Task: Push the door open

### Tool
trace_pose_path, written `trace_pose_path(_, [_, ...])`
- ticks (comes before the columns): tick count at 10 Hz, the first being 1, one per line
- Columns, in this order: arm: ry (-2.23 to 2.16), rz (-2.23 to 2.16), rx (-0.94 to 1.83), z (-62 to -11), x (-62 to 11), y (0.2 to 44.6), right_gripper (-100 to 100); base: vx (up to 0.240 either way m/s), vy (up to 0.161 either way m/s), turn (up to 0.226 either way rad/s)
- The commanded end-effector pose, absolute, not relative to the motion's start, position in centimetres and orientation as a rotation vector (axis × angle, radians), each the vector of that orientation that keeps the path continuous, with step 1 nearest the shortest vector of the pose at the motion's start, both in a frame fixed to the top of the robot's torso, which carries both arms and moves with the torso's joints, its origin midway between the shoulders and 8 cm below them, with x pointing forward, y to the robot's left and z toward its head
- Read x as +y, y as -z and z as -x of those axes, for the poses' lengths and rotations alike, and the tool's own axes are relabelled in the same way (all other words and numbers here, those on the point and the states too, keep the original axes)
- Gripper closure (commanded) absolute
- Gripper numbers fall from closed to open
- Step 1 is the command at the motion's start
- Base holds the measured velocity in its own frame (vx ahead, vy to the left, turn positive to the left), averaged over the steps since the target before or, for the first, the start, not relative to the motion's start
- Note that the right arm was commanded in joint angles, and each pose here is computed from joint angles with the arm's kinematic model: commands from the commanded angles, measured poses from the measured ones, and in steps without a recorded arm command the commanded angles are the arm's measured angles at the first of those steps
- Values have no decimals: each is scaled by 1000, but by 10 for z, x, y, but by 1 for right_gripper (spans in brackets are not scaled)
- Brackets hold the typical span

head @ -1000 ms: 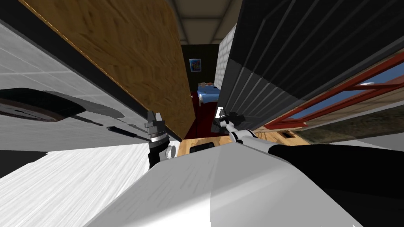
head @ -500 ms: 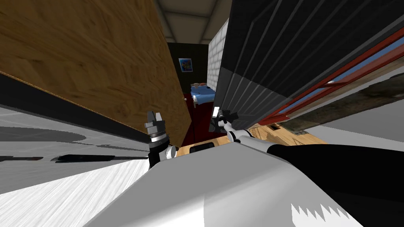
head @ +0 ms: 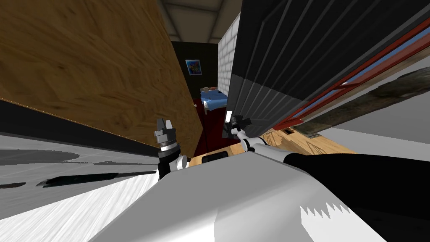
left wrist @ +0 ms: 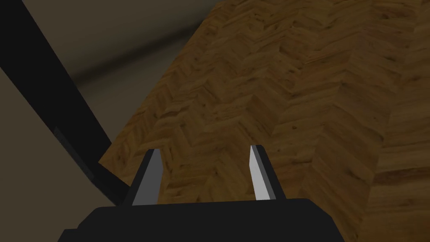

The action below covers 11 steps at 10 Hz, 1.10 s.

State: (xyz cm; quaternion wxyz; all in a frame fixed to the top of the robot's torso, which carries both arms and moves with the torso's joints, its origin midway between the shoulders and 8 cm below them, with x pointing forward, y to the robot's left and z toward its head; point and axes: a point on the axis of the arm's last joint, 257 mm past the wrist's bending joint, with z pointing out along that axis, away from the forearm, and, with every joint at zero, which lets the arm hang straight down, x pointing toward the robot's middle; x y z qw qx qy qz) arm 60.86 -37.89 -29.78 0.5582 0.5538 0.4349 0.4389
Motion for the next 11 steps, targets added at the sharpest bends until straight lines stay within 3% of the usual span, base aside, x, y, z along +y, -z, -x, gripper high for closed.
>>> trace_pose_path(1, [-1033, -1309, 1027, -610, -379, 298, -100, -189, 130, -44])
trace_pose_path(6, [-1029, -1314, 1028, -612, -379, 296, -100, -154, 149, -45])
trace_pose_path(11, [-1020, -1312, 1016, -609, -385, 297, -100, 184, -41, 24])
